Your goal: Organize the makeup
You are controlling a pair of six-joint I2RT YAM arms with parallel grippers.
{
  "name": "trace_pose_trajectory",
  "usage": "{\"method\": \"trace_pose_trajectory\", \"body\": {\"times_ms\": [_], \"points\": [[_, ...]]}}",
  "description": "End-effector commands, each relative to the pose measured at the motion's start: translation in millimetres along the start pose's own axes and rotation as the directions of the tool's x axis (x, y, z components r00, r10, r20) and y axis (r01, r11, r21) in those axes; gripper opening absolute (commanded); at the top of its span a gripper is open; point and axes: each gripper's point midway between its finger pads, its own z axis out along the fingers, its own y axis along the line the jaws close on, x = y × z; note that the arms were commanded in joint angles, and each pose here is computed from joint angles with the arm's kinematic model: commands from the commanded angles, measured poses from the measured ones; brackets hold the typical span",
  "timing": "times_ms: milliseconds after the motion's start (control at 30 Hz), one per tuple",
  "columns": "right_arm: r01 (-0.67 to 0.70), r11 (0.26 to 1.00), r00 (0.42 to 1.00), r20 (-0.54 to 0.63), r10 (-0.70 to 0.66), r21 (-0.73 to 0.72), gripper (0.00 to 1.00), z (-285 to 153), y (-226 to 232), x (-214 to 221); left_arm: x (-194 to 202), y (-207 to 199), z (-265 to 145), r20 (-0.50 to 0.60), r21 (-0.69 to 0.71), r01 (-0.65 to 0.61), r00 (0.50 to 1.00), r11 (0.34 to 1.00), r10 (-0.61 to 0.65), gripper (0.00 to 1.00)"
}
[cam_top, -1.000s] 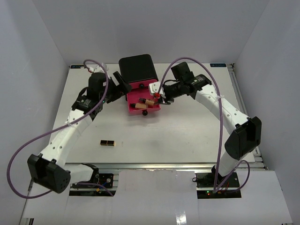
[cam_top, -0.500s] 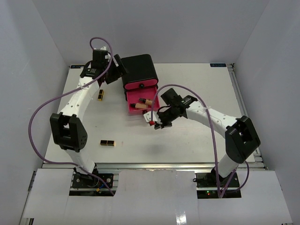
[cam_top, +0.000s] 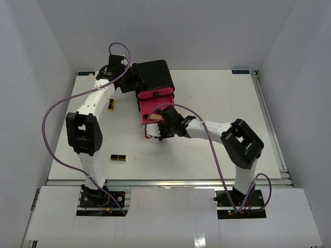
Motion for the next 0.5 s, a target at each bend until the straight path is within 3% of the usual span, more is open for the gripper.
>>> {"method": "trace_pose_trajectory", "body": {"times_ms": [0,67,200,467], "points": [[0.06,0.974,0.997,-0.053,-0.05,0.218,0.2,14.9,-51.0,5.6,17.3,-4.4,-5.1,-0.062,0.058,-0.002,0.998,0.998,0.006,0.85],[0.077,0.943,0.993,-0.107,-0.045,0.325,0.21,12.2,-77.5,11.2,24.0,-4.2,-6.3,-0.081,0.069,-0.004,0.997,0.998,0.01,0.85],[0.076,0.894,0.996,-0.08,-0.045,0.442,0.22,4.9,-120.9,-2.8,40.0,-2.1,-5.5,-0.125,0.093,-0.006,0.992,0.996,0.017,0.85],[0.082,0.834,0.996,-0.059,-0.059,0.546,0.24,-1.0,-172.4,-15.9,67.3,5.1,-1.8,-0.196,0.113,0.015,0.981,0.993,0.008,0.83]]}}
